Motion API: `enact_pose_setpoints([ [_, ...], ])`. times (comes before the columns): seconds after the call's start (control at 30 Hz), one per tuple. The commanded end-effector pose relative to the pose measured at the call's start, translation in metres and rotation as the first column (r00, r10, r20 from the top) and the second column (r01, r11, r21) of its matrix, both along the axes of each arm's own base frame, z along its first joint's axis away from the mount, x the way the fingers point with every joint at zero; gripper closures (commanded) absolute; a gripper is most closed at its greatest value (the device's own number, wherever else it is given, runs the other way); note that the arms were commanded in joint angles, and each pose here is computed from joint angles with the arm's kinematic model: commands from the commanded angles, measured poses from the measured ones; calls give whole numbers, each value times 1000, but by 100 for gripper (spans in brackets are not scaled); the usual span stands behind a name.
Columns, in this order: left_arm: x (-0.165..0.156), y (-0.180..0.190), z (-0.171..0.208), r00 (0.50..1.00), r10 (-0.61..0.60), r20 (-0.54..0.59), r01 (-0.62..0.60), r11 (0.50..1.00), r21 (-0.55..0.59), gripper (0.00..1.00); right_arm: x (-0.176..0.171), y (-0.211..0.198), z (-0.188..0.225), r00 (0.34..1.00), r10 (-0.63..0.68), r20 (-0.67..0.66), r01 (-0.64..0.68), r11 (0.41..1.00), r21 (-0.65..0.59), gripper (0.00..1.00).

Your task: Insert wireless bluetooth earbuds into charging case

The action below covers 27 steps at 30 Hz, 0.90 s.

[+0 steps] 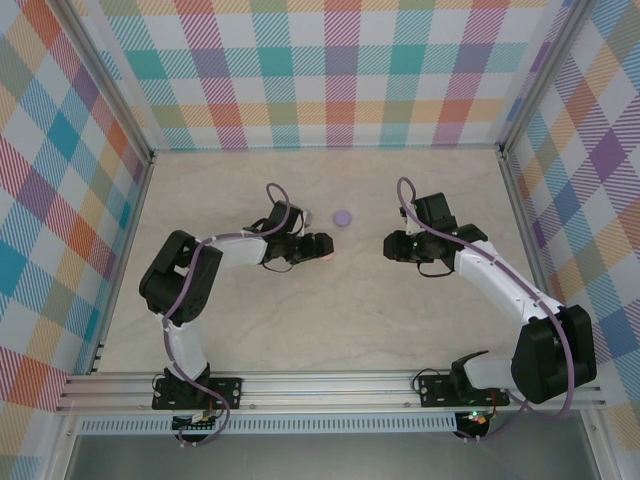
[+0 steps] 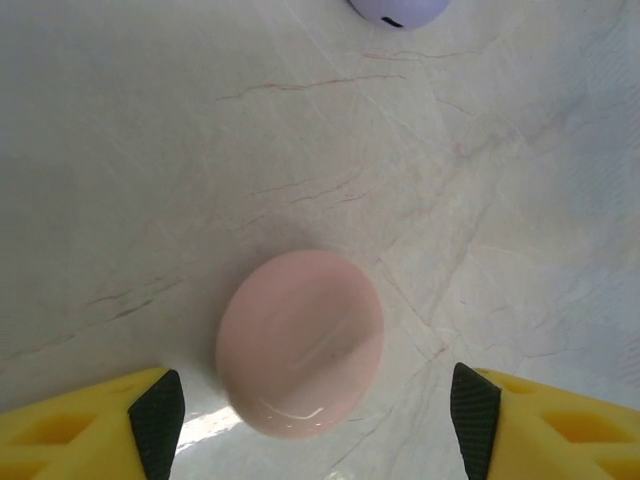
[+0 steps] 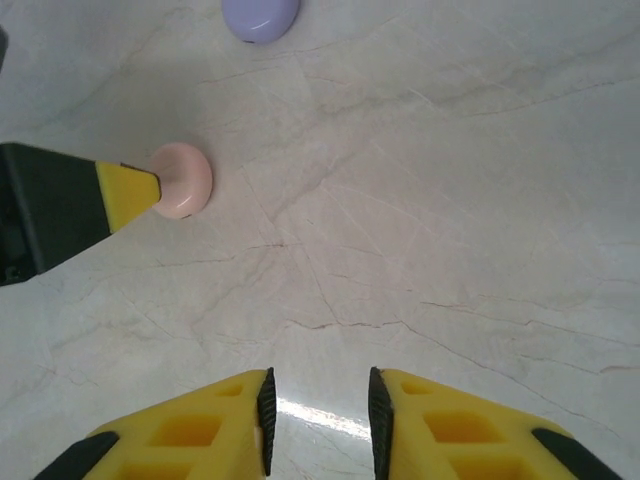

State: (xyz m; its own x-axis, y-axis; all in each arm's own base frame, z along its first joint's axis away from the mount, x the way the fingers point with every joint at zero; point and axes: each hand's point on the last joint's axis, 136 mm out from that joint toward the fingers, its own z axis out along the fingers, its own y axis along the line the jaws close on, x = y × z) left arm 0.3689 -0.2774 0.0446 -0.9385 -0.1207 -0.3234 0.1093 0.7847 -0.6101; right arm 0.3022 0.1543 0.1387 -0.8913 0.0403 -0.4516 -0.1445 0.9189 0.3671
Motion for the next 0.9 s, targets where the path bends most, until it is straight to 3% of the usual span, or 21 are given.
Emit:
enact_pose_setpoints([
  [0.0,4,22,20,997,10,70,-18,993,118,23,4,-19,-8,998,-59,10,60,993,-100,60],
  [0.23,4,64,62,976,12,220,-80,949,305,18,22,-67,-23,971,-210,118,237,918,-316,48],
  [0.5,6,127,98,918,52,393,-253,839,482,11,35,-94,-26,954,-209,215,288,839,-462,42],
  [0.73,8,173,114,851,69,521,-391,745,540,4,44,-114,-31,930,-214,300,341,809,-480,35],
  [0.87,6,195,113,818,59,572,-441,702,559,0,47,-117,-33,915,-181,361,333,842,-424,33],
])
